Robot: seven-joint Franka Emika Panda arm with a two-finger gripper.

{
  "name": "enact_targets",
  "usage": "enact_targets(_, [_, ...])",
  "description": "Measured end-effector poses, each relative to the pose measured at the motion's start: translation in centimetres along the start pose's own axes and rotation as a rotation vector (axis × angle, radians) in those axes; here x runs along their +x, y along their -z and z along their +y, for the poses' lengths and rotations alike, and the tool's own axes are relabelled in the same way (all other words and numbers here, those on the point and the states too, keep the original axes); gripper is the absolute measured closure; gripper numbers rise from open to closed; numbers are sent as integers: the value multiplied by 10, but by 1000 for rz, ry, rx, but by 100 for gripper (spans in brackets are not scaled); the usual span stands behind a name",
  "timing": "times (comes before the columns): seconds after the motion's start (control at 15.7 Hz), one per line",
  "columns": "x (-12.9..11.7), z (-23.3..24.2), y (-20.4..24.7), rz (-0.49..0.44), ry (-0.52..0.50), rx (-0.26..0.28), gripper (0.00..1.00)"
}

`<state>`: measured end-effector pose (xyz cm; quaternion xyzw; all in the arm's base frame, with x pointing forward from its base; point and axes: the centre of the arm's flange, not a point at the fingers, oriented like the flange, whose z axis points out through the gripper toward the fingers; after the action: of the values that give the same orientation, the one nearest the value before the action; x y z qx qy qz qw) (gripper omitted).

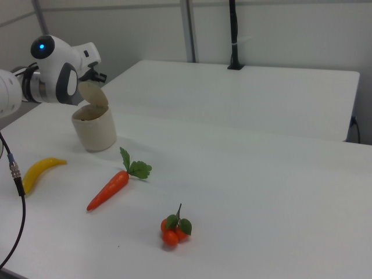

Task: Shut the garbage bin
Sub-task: 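Push the raised lid down with the gripper fingertips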

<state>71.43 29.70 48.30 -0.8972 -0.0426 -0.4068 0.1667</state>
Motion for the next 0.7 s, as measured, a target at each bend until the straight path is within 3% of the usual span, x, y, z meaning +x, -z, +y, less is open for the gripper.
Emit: enact_targets(0.7, [-5, -15, 2, -48, 36, 3, 99])
